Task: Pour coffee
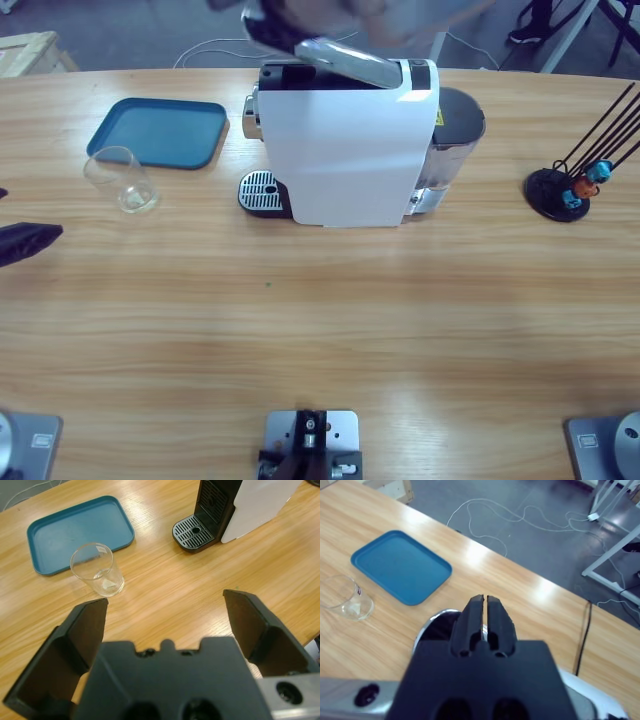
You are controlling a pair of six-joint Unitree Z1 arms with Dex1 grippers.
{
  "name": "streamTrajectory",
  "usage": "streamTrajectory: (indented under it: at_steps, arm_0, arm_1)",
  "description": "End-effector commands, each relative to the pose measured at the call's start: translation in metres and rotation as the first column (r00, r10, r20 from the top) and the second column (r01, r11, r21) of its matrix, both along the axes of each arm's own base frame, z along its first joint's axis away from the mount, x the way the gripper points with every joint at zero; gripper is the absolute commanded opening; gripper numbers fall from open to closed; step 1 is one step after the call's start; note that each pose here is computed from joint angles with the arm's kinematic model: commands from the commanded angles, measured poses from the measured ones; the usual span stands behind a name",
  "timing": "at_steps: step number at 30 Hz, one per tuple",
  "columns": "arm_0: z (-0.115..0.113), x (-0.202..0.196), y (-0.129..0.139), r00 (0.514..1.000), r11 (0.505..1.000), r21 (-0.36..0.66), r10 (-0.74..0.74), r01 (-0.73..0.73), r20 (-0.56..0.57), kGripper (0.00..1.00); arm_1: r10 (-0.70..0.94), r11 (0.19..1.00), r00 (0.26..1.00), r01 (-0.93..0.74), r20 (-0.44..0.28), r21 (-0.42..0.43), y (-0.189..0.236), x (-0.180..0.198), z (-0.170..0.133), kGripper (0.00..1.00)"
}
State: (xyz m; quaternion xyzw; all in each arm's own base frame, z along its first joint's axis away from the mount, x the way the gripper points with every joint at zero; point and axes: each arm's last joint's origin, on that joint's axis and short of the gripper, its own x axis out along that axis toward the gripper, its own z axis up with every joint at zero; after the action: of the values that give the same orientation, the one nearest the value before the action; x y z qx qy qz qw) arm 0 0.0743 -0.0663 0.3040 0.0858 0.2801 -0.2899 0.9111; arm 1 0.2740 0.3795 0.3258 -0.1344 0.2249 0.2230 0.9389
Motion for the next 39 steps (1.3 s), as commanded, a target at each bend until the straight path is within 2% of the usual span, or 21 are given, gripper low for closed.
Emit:
streamTrajectory:
  at_steps: [1, 8, 17, 19, 20, 23, 24, 25, 26, 29, 32, 36, 39]
  arm_0:
    - [-0.013, 0.001, -0.002, 1.0, 0.999, 0.041, -0.004, 0.005, -0.025, 0.987]
    - [-0.013, 0.002, -0.002, 1.0, 0.999, 0.045, -0.004, 0.006, -0.028, 0.987]
    - [-0.013, 0.003, -0.003, 0.999, 0.999, 0.049, -0.002, 0.004, -0.033, 0.982]
    - [-0.013, 0.004, -0.004, 0.999, 0.999, 0.049, 0.002, -0.001, -0.033, 0.984]
    - [-0.013, 0.004, -0.003, 0.999, 0.999, 0.049, 0.008, -0.007, -0.031, 0.987]
    - [-0.004, 0.006, 0.004, 0.994, 0.993, 0.048, 0.105, -0.106, 0.021, 0.991]
    - [0.001, 0.01, 0.007, 0.988, 0.987, 0.042, 0.152, -0.153, 0.035, 0.989]
    - [0.006, 0.016, 0.009, 0.978, 0.978, 0.036, 0.203, -0.204, 0.043, 0.987]
    - [0.01, 0.024, 0.01, 0.966, 0.966, 0.037, 0.256, -0.257, 0.044, 0.987]
    - [0.008, 0.07, 0.003, 0.921, 0.919, 0.09, 0.388, -0.385, -0.018, 0.987]
    - [-0.014, 0.11, -0.017, 0.899, 0.902, 0.099, 0.429, -0.421, -0.085, 0.991]
    - [-0.051, 0.144, -0.037, 0.899, 0.906, 0.148, 0.415, -0.396, -0.138, 0.996]
    - [-0.058, 0.147, -0.038, 0.896, 0.904, 0.165, 0.418, -0.394, -0.151, 1.0]
  arm_1:
    - [0.023, 0.992, 0.987, -0.043, -0.159, -0.12, 0.031, -0.003, -0.11, 0.0]
    - [-0.007, 0.993, 0.981, -0.016, -0.196, -0.117, 0.02, -0.01, -0.146, 0.0]
    - [-0.019, 0.994, 0.978, -0.005, -0.207, -0.111, 0.001, -0.021, -0.154, 0.0]
    - [-0.018, 0.995, 0.981, 0.0, -0.194, -0.095, -0.004, -0.024, -0.143, 0.0]
    - [-0.016, 0.998, 0.984, 0.004, -0.176, -0.07, -0.009, -0.026, -0.128, 0.0]
    - [0.088, 0.995, 0.991, -0.081, -0.1, 0.066, -0.028, -0.041, -0.049, 0.0]
    - [0.154, 0.984, 0.984, -0.144, -0.091, 0.105, -0.037, -0.05, -0.023, 0.089]
    - [0.209, 0.971, 0.975, -0.198, -0.08, 0.133, -0.048, -0.059, 0.004, 0.76]
    - [0.263, 0.956, 0.963, -0.251, -0.062, 0.155, -0.063, -0.071, 0.037, 0.998]
    - [0.317, 0.945, 0.945, -0.307, -0.078, 0.118, -0.104, -0.098, 0.092, 1.0]
    - [0.297, 0.954, 0.951, -0.293, -0.08, 0.056, -0.157, -0.127, 0.11, 1.0]
    - [0.27, 0.963, 0.956, -0.27, -0.11, 0.017, -0.215, -0.161, 0.082, 1.0]
    - [0.264, 0.964, 0.954, -0.265, -0.142, 0.013, -0.232, -0.172, 0.062, 1.0]
